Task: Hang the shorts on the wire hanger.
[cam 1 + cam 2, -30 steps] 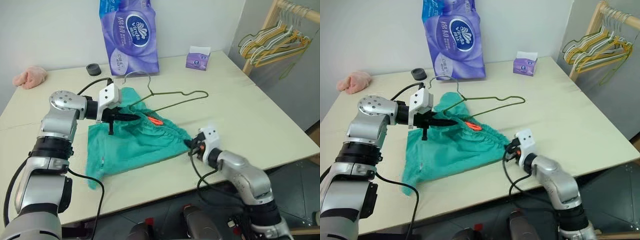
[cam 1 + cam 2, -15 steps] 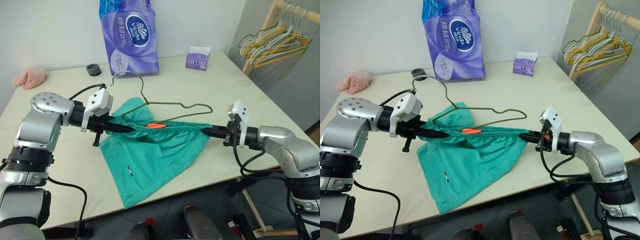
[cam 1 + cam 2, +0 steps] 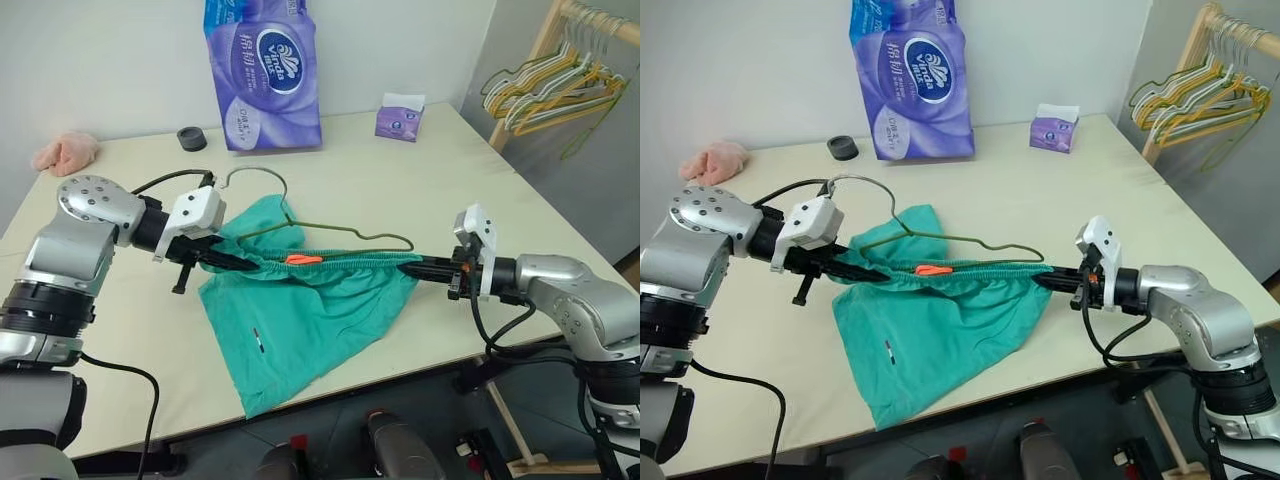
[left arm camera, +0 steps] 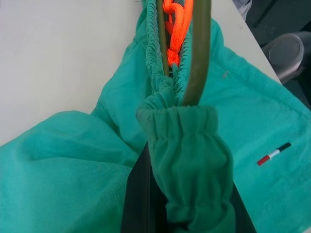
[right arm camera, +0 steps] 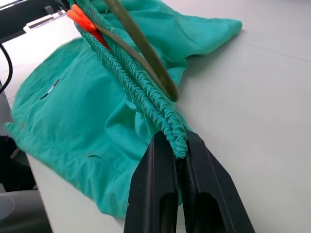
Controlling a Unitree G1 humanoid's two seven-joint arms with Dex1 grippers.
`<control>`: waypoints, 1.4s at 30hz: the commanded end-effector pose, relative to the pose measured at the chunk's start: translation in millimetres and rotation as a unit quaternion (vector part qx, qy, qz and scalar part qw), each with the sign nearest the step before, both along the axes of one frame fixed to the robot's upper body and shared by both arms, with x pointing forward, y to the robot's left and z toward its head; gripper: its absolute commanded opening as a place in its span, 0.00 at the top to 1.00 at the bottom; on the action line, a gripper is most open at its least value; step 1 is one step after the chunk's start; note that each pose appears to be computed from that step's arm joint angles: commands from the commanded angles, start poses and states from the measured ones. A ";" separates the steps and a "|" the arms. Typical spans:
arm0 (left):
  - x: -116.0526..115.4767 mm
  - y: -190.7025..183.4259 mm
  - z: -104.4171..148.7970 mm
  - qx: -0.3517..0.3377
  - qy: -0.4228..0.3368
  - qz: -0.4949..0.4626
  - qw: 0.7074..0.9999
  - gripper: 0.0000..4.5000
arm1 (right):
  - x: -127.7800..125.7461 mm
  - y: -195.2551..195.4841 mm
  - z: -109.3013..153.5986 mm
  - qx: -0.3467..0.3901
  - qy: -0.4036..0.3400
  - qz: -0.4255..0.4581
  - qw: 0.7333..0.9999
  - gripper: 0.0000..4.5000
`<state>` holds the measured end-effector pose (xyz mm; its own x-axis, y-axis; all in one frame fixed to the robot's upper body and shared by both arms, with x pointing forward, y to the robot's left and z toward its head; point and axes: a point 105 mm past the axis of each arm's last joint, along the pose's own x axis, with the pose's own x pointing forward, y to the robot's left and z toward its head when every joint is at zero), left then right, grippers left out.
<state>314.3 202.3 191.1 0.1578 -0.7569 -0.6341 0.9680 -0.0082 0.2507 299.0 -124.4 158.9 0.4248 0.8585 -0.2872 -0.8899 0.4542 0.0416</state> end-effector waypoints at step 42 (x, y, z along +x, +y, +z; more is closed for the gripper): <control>-8.5 41.5 -2.2 0.046 0.031 0.070 0.996 1.00 | 5.7 -35.8 0.5 -0.035 0.002 -0.070 0.997 1.00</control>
<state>303.9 208.3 188.0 0.1276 -0.7518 -0.6470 0.9792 -0.0084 0.2029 290.6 -120.8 152.9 0.3862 0.8691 -0.3091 -0.9021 0.4258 0.0702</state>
